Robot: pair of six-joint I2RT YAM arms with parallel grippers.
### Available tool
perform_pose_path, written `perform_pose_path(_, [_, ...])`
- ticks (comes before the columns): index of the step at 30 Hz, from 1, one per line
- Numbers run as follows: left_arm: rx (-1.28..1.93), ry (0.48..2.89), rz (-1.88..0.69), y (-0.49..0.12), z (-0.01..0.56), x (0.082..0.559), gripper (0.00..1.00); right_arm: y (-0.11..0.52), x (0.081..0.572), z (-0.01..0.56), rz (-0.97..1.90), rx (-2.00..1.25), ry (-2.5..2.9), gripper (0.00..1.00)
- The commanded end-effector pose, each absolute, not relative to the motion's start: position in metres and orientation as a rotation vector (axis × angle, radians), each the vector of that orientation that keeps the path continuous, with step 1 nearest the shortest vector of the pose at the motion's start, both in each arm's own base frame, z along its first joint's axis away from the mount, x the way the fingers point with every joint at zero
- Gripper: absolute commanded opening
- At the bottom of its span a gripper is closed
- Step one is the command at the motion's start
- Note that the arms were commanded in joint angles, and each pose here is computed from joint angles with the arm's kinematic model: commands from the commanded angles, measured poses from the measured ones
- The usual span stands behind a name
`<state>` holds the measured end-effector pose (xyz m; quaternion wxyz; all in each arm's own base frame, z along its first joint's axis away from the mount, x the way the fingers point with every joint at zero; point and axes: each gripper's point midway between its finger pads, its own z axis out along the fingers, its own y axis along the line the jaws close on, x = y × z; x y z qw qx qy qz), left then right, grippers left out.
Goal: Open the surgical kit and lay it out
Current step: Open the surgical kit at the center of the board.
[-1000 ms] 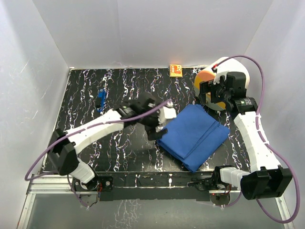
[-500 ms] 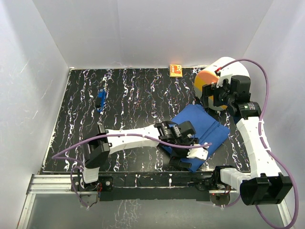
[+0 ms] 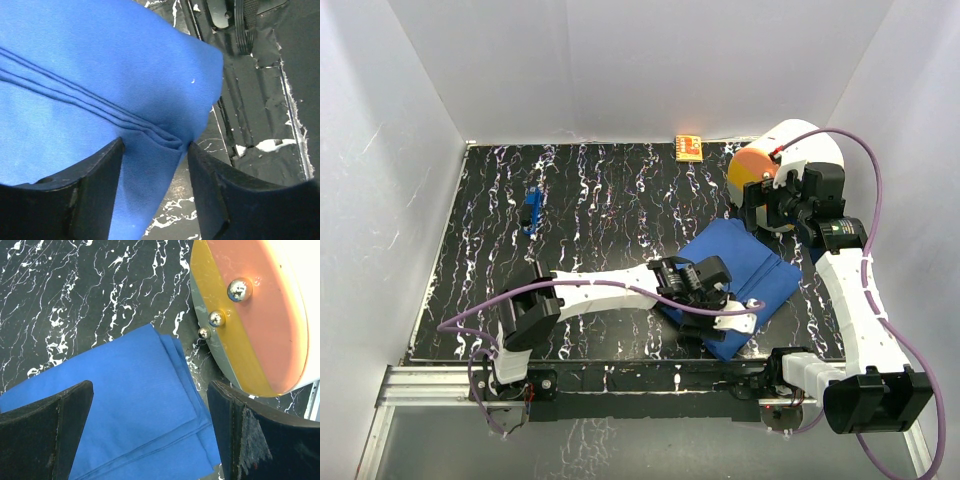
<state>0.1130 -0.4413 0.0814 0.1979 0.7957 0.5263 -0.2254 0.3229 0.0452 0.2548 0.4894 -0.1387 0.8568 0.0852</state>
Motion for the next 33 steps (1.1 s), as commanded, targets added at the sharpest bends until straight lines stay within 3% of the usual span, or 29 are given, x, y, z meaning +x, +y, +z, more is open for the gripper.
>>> perform_pose_path(1, [2.106,1.469,-0.525,-0.439,0.103,0.147,0.5,0.048,0.328,0.273,0.213,-0.354,2.001,0.98])
perform_pose_path(7, [2.119,1.465,-0.476,-0.431,0.1,0.155,0.4,0.048,0.329,0.271,0.215,-0.354,2.006,0.98])
perform_pose_path(14, [1.939,1.607,-0.516,-0.402,0.129,0.199,0.01,0.037,0.326,0.27,0.139,-0.366,2.036,0.98])
perform_pose_path(26, [1.147,1.963,-0.416,-0.262,0.173,0.318,0.0,0.049,0.335,0.279,0.21,-0.409,2.051,0.98])
perform_pose_path(33, [0.756,2.139,-0.216,-0.155,0.155,0.357,0.0,0.071,0.336,0.251,0.283,-0.539,2.073,0.98])
